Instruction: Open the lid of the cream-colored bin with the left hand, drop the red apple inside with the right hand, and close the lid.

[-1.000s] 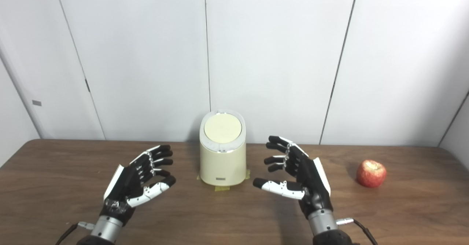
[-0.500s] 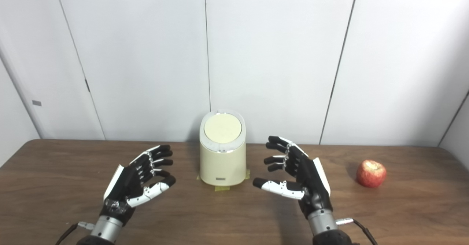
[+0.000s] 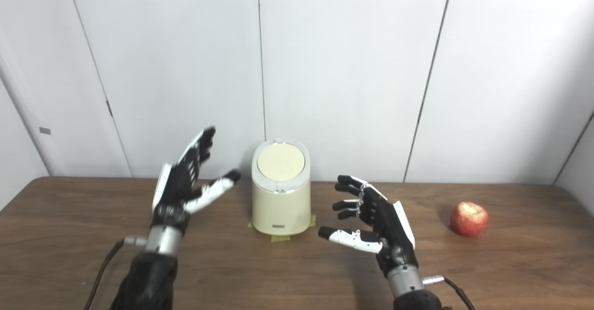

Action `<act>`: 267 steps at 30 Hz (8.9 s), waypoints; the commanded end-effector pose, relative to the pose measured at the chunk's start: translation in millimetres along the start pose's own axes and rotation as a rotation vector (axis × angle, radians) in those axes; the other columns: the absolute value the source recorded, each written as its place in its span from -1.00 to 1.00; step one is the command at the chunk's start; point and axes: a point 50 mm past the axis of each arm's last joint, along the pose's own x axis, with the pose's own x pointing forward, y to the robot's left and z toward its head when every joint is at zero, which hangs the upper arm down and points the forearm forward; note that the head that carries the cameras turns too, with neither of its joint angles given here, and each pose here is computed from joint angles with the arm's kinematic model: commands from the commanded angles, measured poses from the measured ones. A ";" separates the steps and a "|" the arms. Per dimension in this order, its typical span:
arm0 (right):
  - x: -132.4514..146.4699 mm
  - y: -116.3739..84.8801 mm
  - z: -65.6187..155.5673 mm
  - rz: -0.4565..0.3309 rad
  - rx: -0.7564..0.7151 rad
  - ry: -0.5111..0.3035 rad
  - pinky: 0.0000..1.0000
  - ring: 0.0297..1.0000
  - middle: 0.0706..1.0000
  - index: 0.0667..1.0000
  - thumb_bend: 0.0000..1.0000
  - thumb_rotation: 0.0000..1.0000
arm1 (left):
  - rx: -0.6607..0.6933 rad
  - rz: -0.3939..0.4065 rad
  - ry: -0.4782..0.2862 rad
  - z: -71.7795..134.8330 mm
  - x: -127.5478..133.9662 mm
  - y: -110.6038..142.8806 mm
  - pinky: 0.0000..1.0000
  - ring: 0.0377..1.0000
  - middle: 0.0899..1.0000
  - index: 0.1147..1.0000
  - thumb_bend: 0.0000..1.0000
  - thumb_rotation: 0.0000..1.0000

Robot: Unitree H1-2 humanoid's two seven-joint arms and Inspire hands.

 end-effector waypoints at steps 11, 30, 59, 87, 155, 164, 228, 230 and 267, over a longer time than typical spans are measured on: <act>17.5 8.0 22.9 -0.004 0.014 -0.128 0.07 0.14 0.44 0.43 0.62 -0.74 | 0.173 0.015 -0.055 30.3 62.9 -21.3 0.99 1.00 1.00 1.00 0.75 -0.41; 16.2 12.3 30.2 -0.017 0.061 -0.148 0.01 0.13 0.45 0.44 0.67 -0.71 | 0.477 -0.042 -0.089 40.0 107.2 -44.8 0.68 1.00 1.00 1.00 0.79 -0.59; 12.7 17.0 36.9 -0.017 0.068 -0.148 0.04 0.13 0.46 0.45 0.66 -0.71 | 1.457 -0.308 -0.092 9.0 92.7 -60.7 0.61 0.89 0.99 1.00 1.00 -0.73; 11.4 7.6 32.1 -0.035 0.023 -0.115 0.01 0.10 0.40 0.40 0.60 -0.67 | 0.054 -0.040 0.015 14.7 21.2 34.6 0.52 0.72 0.73 0.77 0.64 -0.40; 40.9 -252.2 28.1 -0.182 -0.728 0.498 0.77 0.82 0.83 0.87 0.68 -0.60 | -0.002 -0.149 0.053 -21.5 -65.5 102.9 0.41 0.59 0.63 0.66 0.18 -1.00; 46.4 -246.1 7.0 -0.186 -0.744 0.516 0.66 0.74 0.76 0.81 0.71 -0.52 | -0.006 -0.159 0.052 -19.0 -65.6 99.6 0.38 0.58 0.62 0.66 0.17 -1.00; 91.0 -106.1 103.7 -0.143 -0.547 -0.139 -0.25 -0.25 -0.23 -0.02 0.05 -0.99 | 0.054 -0.170 0.080 -21.6 -74.2 84.0 0.38 0.51 0.60 0.64 0.24 -1.00; 95.5 -95.9 108.1 -0.117 -0.542 -0.159 -0.18 -0.22 -0.22 -0.02 0.05 -0.99 | 0.053 -0.169 0.082 -23.7 -75.2 81.6 0.36 0.51 0.59 0.64 0.27 -0.96; 156.2 24.2 93.7 0.151 -0.438 -0.151 -0.34 -0.27 -0.23 -0.05 0.05 -0.99 | -0.006 -0.149 0.081 -27.4 -74.0 33.2 0.37 0.52 0.57 0.61 0.48 -0.65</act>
